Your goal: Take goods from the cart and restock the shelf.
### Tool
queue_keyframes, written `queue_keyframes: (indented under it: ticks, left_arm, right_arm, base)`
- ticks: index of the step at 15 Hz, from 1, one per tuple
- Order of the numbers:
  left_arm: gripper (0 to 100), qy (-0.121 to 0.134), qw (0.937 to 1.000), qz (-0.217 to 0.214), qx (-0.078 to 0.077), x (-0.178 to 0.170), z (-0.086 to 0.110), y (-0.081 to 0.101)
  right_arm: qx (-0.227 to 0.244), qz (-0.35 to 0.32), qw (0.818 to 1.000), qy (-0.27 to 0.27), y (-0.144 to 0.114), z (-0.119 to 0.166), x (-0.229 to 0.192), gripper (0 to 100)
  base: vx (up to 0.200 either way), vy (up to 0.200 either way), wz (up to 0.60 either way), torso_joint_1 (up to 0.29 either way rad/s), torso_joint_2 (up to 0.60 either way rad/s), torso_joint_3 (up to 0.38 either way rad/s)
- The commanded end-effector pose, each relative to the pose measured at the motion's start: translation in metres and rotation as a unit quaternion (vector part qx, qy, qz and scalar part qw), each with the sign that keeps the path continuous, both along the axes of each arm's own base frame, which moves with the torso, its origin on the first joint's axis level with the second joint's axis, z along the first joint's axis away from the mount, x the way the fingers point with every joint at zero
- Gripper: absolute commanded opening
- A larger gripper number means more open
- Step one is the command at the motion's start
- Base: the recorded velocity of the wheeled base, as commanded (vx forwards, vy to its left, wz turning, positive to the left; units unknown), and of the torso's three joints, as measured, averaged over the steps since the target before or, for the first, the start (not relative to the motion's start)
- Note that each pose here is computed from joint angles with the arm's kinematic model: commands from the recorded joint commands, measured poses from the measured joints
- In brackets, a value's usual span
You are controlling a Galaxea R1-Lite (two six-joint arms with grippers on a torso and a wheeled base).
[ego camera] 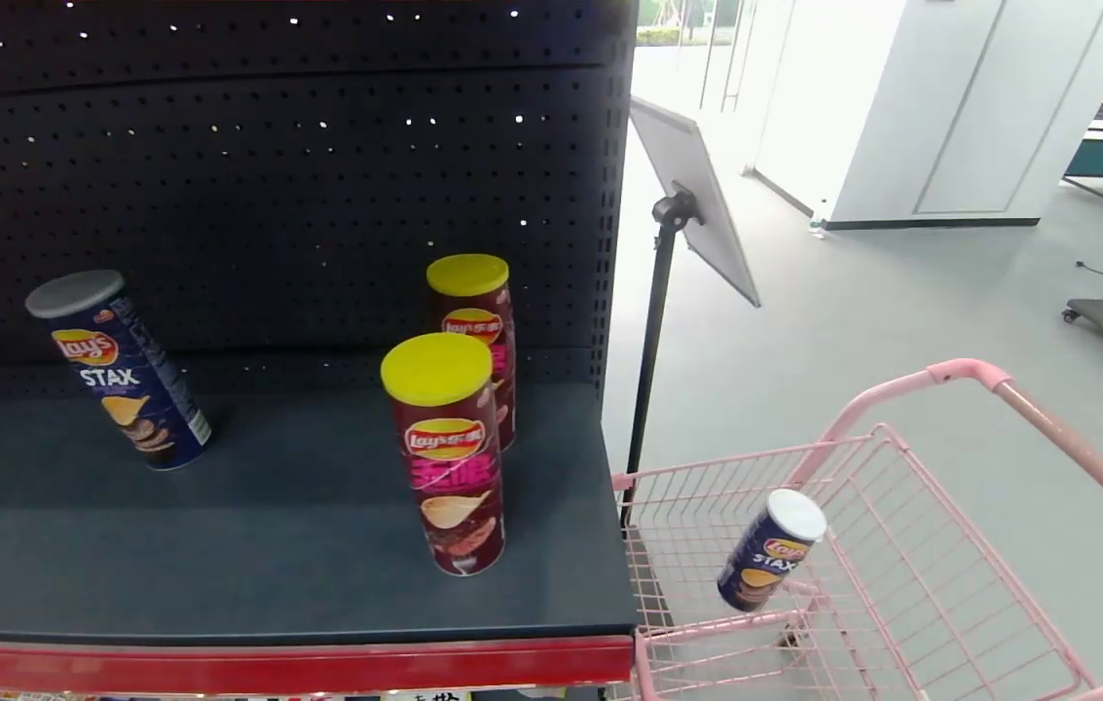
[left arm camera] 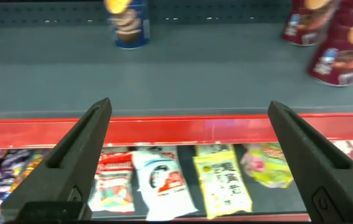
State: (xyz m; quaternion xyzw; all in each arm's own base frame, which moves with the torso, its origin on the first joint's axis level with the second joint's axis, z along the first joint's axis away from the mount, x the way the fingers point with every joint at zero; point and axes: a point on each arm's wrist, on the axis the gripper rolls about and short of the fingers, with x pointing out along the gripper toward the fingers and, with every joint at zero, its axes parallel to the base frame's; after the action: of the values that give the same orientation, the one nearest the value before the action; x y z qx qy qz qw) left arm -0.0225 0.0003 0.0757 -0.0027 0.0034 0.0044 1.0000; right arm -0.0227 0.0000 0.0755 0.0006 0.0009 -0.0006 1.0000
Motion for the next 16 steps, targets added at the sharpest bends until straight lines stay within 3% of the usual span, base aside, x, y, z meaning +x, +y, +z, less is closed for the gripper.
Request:
queue_keyframes:
  ticks: [1,16]
  left_arm:
    - [100,0.001,1.0000,0.000,0.000,0.0002,0.0000,0.0000]
    - [100,0.000,1.0000,0.000,-0.003,0.0001,0.0000,0.0000]
  right_arm:
    - [0.000,0.000,1.000,0.000,0.0000,0.0000,0.0000,100]
    - [-0.001,0.001,1.000,0.000,0.0000,0.0000,0.0000,100]
  base:
    - [0.000,-0.200,0.00,-0.002,0.00,0.002]
    - [0.000,0.000,0.00,0.000,0.00,0.000]
